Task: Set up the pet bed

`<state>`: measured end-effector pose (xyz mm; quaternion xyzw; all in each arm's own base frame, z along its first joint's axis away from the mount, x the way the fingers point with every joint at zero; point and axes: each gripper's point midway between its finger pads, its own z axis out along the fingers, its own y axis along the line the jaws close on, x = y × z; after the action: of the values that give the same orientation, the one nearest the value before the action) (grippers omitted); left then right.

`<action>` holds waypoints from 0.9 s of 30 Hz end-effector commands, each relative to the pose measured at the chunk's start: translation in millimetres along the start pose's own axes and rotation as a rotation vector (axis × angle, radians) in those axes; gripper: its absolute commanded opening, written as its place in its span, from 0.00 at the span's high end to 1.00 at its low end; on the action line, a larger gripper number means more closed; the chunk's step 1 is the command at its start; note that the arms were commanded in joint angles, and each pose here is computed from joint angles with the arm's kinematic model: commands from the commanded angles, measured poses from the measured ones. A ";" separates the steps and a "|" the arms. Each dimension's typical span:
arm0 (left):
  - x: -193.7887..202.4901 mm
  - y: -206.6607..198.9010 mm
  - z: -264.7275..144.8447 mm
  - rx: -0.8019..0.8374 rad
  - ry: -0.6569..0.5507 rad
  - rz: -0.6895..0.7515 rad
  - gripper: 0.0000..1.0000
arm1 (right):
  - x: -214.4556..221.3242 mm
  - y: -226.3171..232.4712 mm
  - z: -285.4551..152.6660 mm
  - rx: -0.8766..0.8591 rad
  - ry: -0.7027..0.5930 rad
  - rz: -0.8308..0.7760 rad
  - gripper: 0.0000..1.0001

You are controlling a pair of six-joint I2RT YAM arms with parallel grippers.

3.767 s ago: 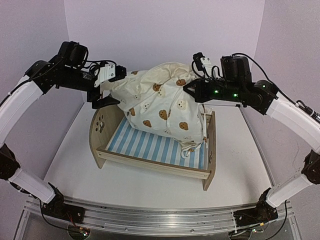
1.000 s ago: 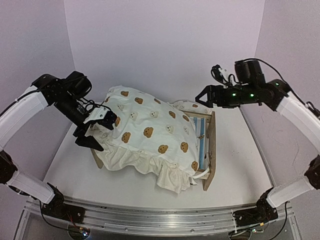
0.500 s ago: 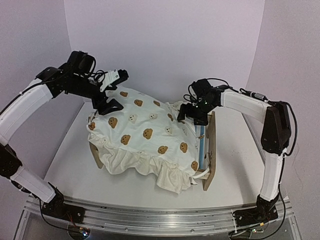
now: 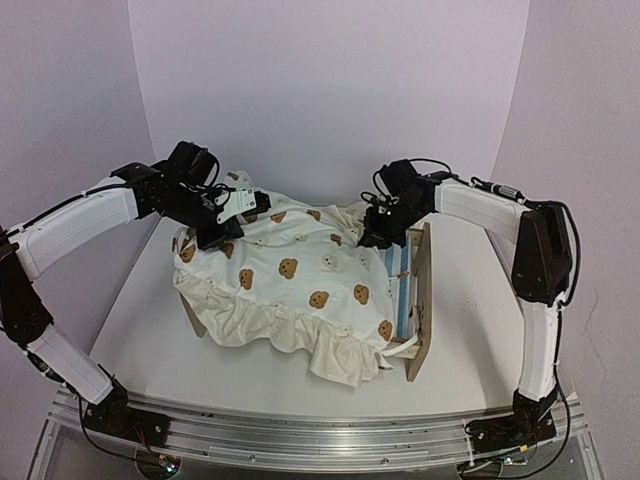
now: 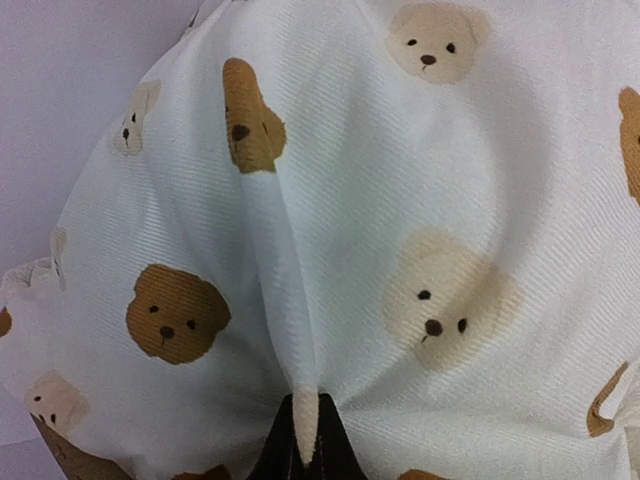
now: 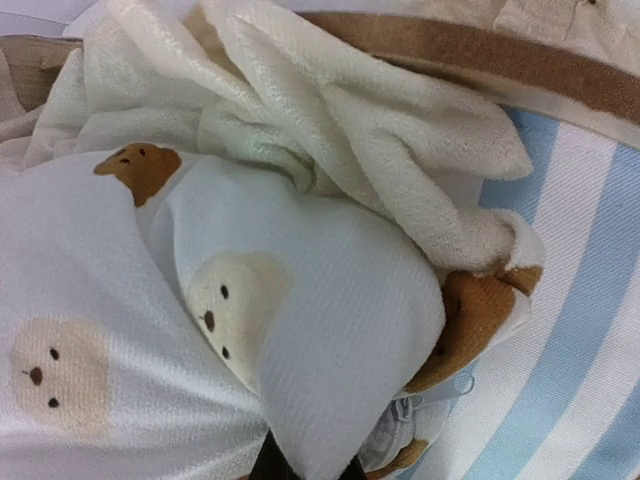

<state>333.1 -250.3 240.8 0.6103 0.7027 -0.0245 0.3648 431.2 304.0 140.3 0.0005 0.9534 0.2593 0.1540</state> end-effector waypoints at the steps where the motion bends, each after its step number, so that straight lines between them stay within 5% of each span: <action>1: -55.2 24.7 -48.1 -0.087 -0.215 0.014 1.00 | -45.7 30.6 -109.6 0.016 -0.302 -0.116 1.00; 10: -82.2 27.4 -54.0 -0.091 -0.363 0.026 1.00 | -58.2 18.9 -207.0 0.161 -0.569 -0.181 1.00; 27: -63.3 28.9 -27.0 -0.055 -0.234 -0.015 1.00 | -64.1 1.0 -132.7 0.202 -0.438 -0.173 0.96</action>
<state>350.8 -292.7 276.5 0.5962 0.6674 -0.0897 0.4371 441.7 229.1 249.0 -0.0056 0.9271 0.1285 0.3521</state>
